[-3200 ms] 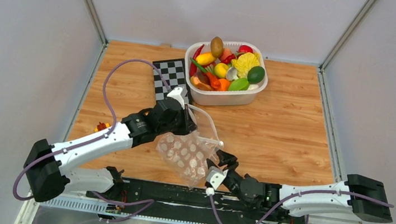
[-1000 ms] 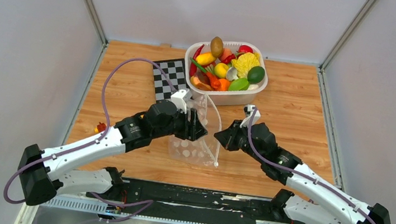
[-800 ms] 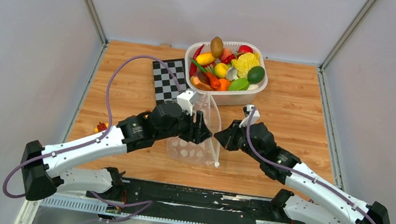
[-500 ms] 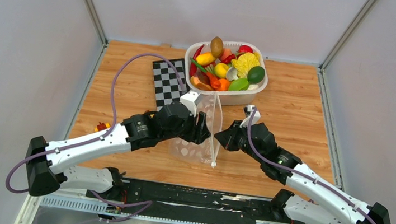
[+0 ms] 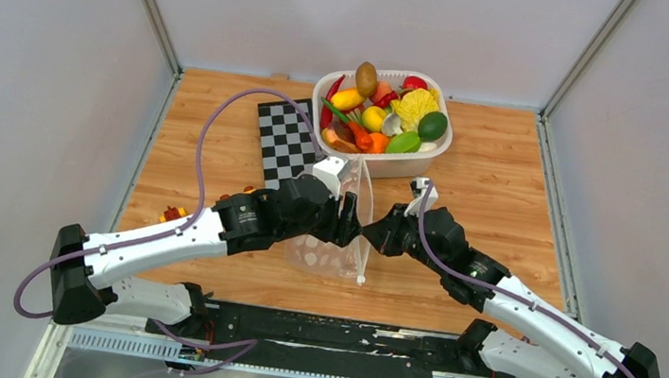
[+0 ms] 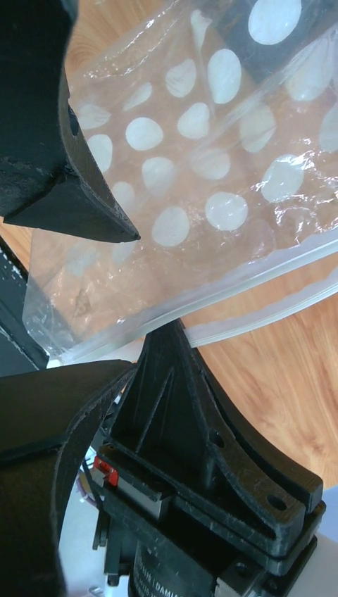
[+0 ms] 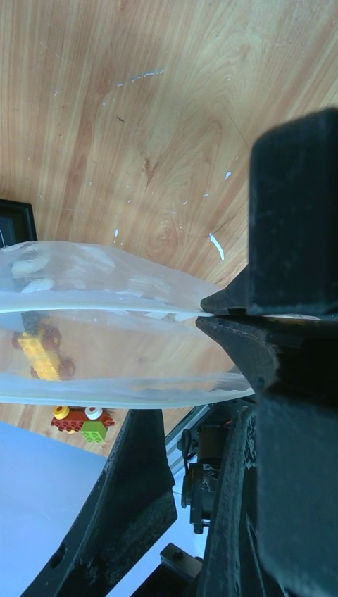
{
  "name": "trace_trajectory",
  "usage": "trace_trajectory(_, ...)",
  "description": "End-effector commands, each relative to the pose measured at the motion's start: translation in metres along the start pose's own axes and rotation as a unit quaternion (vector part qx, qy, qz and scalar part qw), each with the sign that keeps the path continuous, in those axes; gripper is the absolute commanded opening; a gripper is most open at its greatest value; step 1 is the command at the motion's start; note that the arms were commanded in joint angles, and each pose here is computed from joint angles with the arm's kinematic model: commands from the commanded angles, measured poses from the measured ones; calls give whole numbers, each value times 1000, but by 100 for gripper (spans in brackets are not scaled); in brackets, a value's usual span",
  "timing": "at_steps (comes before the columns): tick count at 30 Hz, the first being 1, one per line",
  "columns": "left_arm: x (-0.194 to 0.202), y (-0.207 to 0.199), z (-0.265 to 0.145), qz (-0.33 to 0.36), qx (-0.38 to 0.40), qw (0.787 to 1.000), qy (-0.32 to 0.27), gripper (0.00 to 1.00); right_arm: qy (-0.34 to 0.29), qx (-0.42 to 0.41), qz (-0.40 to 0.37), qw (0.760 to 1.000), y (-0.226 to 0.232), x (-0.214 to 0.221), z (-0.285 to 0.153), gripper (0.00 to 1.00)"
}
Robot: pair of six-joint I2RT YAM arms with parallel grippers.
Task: Place the food in the zip-top bag and seal the zipper
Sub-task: Unzip the zipper food storage bag at the center of the board.
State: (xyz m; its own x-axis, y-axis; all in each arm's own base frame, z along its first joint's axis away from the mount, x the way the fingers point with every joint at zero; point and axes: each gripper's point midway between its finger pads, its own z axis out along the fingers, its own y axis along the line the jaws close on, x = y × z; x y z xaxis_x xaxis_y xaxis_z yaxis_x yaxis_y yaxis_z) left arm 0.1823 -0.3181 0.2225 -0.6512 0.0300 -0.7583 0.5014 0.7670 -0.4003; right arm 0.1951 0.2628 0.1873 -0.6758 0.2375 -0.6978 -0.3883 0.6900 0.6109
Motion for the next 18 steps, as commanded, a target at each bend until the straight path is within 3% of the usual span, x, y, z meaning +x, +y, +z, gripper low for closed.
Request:
trace_trajectory(1,-19,-9,3,1,-1,1000,-28,69,-27,-33,-6,999,21,-22,-4,0)
trace_trajectory(8,-22,-2,9,-6,-34,999,-34,69,-8,-51,-17,999,28,-16,-4,0)
trace_trajectory(15,-19,14,10,2,-79,997,-27,59,14,-45,-28,998,27,-8,1,0)
trace_trajectory(18,-19,16,8,-1,-82,996,-29,59,19,-47,-34,998,28,-5,4,0)
